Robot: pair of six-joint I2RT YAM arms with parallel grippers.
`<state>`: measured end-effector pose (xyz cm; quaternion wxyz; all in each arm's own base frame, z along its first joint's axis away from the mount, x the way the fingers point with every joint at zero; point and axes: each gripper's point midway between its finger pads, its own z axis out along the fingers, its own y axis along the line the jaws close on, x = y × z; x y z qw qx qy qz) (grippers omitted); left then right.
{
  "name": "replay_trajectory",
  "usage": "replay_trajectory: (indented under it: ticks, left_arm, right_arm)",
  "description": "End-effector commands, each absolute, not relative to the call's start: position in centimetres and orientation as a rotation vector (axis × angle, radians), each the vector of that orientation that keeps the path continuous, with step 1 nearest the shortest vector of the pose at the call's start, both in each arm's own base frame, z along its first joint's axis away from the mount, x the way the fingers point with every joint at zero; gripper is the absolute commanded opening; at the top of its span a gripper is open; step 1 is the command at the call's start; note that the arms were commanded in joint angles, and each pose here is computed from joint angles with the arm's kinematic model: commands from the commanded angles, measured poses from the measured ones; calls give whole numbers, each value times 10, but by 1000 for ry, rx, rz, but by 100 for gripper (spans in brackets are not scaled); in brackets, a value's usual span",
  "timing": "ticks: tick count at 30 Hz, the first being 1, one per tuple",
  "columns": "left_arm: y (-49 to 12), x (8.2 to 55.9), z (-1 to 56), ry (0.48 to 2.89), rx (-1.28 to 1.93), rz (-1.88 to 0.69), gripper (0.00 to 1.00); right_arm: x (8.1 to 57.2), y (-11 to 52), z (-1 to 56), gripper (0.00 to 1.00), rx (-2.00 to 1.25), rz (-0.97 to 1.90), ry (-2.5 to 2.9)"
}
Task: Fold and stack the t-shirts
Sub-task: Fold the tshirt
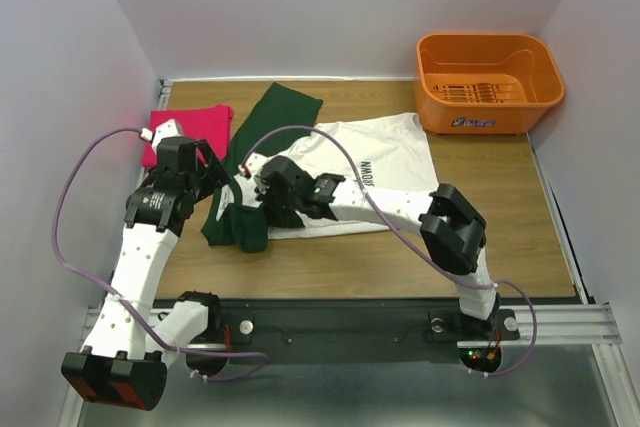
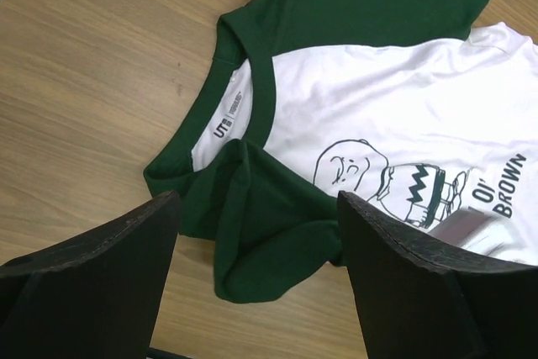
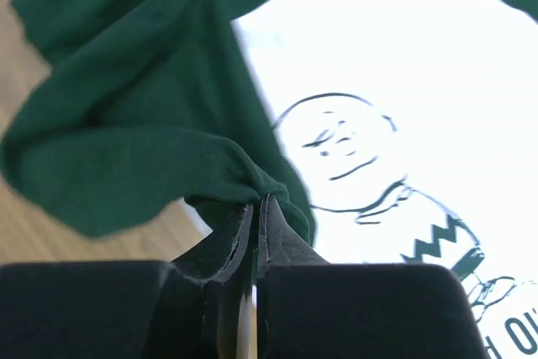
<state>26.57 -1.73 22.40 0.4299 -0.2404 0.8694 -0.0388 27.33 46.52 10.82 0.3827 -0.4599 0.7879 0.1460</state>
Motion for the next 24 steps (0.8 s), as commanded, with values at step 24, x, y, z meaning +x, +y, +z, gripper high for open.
replay_trajectory:
  ticks: [24]
  left_arm:
    - [-36,257,114,2434,-610,-126,78]
  right_arm:
    - [418,426,107,25,-386,749,2331]
